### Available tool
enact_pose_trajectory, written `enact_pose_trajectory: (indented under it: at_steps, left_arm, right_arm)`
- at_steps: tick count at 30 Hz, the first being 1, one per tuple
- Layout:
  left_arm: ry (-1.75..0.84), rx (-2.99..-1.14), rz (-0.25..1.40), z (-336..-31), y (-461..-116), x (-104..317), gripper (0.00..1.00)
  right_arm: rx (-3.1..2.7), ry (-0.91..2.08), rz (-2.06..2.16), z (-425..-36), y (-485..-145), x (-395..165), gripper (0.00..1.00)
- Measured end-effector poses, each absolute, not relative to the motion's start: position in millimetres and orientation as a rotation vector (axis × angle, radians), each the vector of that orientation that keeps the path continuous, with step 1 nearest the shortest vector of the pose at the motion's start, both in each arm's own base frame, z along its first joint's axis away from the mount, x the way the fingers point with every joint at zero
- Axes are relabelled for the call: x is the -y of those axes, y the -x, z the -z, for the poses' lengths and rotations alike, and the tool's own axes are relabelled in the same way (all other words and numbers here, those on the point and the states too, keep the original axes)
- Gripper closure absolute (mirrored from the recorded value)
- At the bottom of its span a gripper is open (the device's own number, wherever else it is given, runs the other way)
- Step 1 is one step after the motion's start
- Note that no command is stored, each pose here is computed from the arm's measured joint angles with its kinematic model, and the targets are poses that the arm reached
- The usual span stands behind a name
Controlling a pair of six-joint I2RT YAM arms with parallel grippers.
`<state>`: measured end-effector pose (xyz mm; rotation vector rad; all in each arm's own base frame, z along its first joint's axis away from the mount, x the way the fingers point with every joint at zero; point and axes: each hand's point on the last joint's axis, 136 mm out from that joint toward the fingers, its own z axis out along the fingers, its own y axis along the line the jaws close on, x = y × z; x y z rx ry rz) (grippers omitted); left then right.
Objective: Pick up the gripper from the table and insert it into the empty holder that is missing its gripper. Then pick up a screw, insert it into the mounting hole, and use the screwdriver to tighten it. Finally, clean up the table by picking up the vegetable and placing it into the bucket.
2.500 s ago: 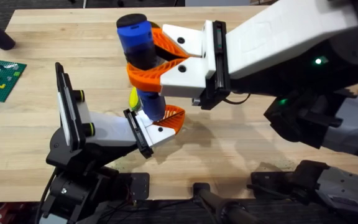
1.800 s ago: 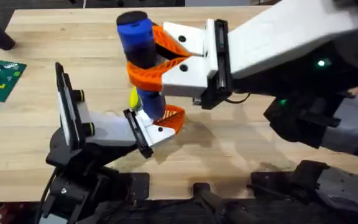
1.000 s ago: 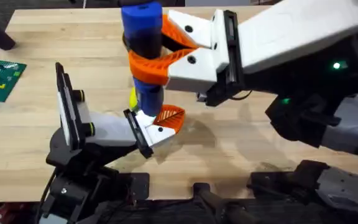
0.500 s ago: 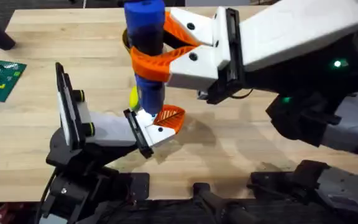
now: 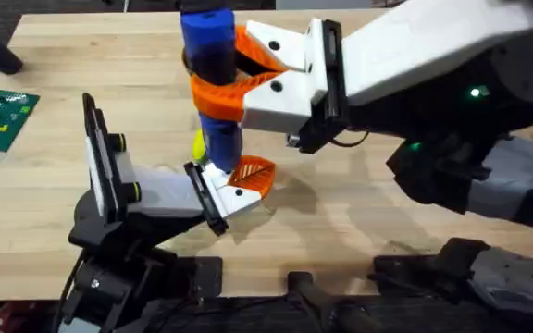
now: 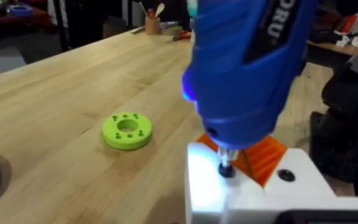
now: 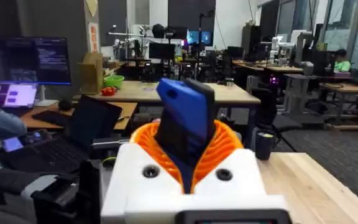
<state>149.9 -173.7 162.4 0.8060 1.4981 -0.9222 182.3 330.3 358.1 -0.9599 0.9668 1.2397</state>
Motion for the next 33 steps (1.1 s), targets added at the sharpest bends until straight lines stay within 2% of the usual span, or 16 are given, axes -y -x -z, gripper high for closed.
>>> enact_pose_trajectory:
  at_steps: [26,29,33]
  left_arm:
    - [-0.805,-1.499,0.925,-162,-150,174,0.991]
    - [-0.805,-1.499,0.925,-162,-150,174,0.991]
    - [-0.805,-1.499,0.925,-162,-150,174,0.991]
  right_arm:
    - [-0.967,0.965,-1.249,-358,-181,-331,0.952]
    - [-0.957,0.962,-1.258,-367,-182,-333,0.952]
    - [-0.868,0.946,-1.249,-406,-183,-333,0.952]
